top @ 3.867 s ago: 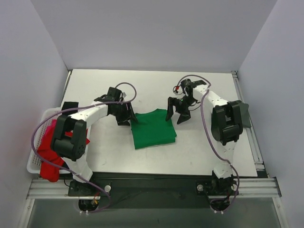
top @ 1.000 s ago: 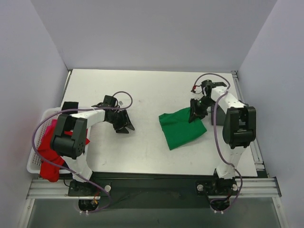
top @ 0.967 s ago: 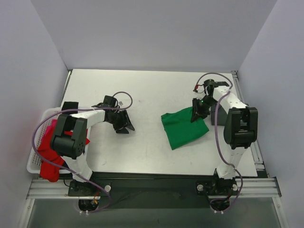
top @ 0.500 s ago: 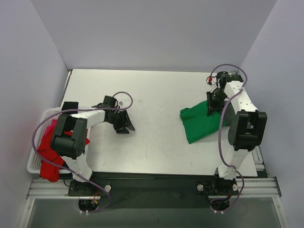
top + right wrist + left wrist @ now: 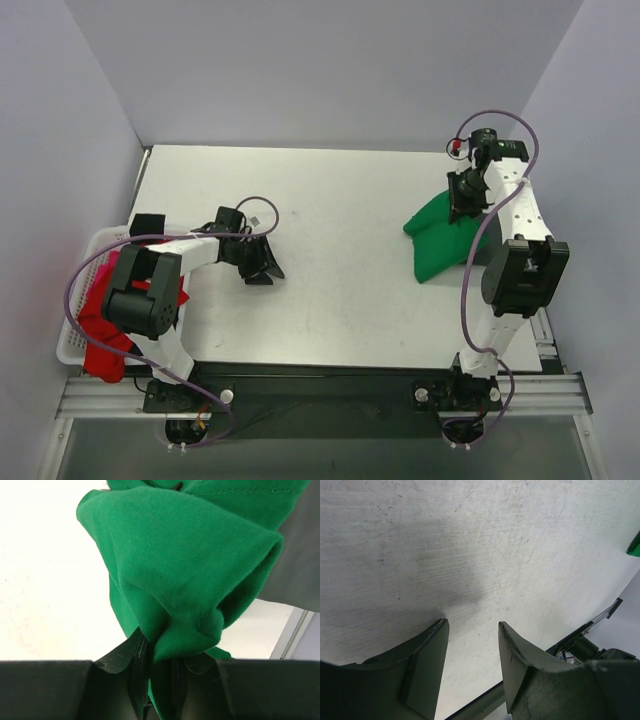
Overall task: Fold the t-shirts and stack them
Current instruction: Put the neatly folded tshirt into the corner of the board with the right arm
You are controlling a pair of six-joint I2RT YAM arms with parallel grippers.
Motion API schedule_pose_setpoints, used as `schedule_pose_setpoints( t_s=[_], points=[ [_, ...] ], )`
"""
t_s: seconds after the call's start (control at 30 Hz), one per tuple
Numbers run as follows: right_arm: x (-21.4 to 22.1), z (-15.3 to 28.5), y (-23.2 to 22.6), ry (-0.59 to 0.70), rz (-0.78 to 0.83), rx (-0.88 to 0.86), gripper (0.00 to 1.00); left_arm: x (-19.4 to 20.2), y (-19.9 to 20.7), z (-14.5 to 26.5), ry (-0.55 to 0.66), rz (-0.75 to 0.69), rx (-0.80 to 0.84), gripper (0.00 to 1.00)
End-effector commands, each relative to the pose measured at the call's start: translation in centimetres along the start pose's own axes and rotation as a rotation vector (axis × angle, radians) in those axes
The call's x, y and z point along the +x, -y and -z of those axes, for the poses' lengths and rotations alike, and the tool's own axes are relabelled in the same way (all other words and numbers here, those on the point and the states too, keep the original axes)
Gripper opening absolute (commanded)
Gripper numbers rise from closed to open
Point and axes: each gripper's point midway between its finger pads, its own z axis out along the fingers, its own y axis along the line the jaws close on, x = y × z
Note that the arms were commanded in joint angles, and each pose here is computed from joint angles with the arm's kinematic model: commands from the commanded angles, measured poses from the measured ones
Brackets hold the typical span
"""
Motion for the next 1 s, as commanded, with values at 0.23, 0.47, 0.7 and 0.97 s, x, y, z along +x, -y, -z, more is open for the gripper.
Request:
schedule_pose_setpoints(
  t_s=[0.23, 0.47, 0.7, 0.97],
  points=[
    [-1.0, 3.4, 2.1, 0.054, -0.044, -0.001, 0.00, 0.2, -0.3, 0.2, 0.013, -0.017, 0.003, 0.55],
    [-1.6, 4.1, 2.4, 0.079, -0.056, -0.019, 0.00, 0.6, -0.7, 0.0, 0.005, -0.008, -0.002, 0.54],
    [-2.0, 4.9, 3.5, 0.110, -0.086, -0.025, 0.00, 1.0, -0.9, 0.1, 0.001, -0.007, -0.003, 0.54],
    [-1.9, 4.6, 5.3, 0.110, -0.138, -0.027, 0.00, 1.2, -0.9, 0.4, 0.000, -0.014, -0.006, 0.54]
  ],
)
